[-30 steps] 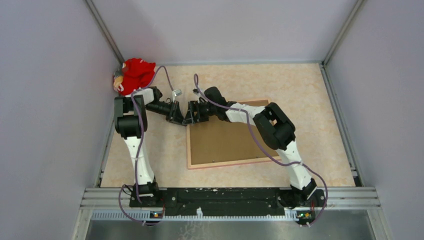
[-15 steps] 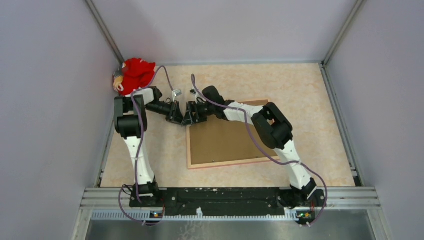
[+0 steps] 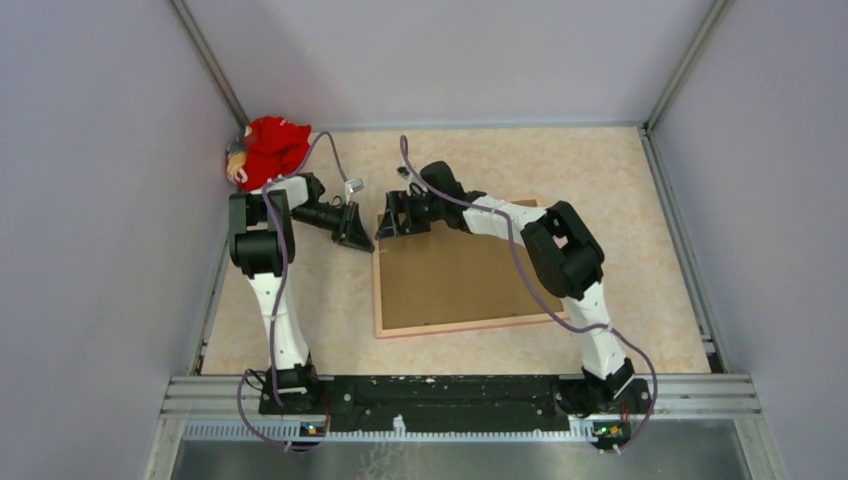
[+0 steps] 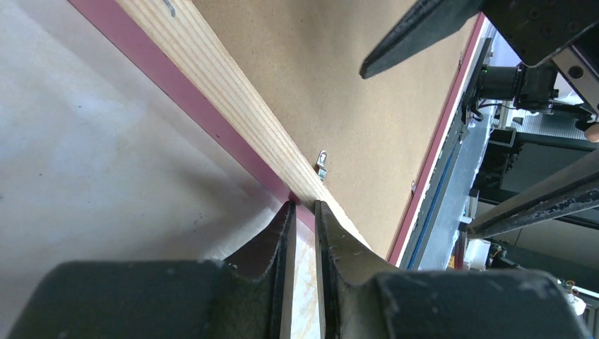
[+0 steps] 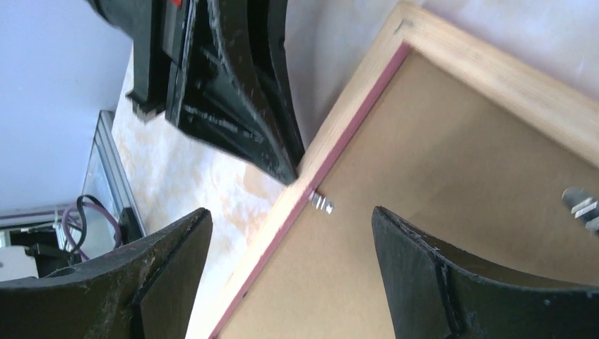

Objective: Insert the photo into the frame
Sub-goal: Install the photo frame at the center of the board, then adjust the photo frame at the center of the board.

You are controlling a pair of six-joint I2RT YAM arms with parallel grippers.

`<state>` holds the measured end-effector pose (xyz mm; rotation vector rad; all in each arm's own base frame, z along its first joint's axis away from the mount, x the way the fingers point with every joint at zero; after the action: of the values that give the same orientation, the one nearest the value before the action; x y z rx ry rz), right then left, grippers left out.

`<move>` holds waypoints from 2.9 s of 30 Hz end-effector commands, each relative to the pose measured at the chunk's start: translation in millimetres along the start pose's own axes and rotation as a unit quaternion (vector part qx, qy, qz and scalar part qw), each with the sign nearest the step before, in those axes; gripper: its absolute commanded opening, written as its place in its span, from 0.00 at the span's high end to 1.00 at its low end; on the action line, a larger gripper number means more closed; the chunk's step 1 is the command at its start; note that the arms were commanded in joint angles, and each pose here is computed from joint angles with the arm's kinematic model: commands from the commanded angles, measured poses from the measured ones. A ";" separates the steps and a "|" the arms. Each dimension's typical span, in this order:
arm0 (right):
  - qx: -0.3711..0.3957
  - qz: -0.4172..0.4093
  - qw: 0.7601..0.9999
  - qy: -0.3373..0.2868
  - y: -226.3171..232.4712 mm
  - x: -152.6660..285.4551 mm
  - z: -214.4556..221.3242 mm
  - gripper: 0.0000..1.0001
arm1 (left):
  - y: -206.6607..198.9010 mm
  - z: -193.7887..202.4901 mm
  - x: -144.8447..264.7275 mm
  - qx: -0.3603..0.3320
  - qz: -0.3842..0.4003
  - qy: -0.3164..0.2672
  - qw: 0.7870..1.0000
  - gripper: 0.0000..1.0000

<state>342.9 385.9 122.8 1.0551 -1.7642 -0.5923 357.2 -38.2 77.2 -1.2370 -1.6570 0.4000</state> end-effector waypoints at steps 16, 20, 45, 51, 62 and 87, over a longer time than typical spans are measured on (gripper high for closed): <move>-0.016 -0.042 0.999 -0.004 18.1 -13.0 45.4 0.19 | 5.7 -7.3 2.7 -0.050 -0.036 0.005 0.998 0.79; -0.020 -0.043 0.999 -0.010 17.0 -18.7 42.0 0.20 | 5.4 -5.9 2.1 -0.048 -0.034 0.005 0.998 0.79; -0.036 -0.050 0.990 -0.124 28.7 94.4 -9.4 0.08 | -9.7 -8.5 23.0 -0.089 -0.053 0.025 0.994 0.67; -0.083 0.097 0.960 -0.248 -24.1 211.8 -20.7 0.01 | -23.8 3.3 32.3 -0.136 -0.077 0.067 0.985 0.57; -0.223 0.340 0.858 -0.315 -140.8 295.2 32.3 0.01 | -47.1 52.8 -4.5 -0.185 -0.104 0.170 0.962 0.58; -0.138 0.208 0.950 -0.186 -103.5 152.8 -102.5 0.01 | -149.9 77.6 -82.3 -0.356 0.046 0.278 0.891 0.25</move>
<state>466.5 180.5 116.9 0.2389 -2.1639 -0.7576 179.7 -135.4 99.6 -1.5265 -1.0303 -0.3905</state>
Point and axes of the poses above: each gripper's point midway between its finger pads, its own x axis back along the fingers, its own y axis along the line the jaws close on, z = x × y, the point moved 9 cm from there along x, back along the fingers, and after that the axes turned 11 degrees about -x, right-handed, at the moved point
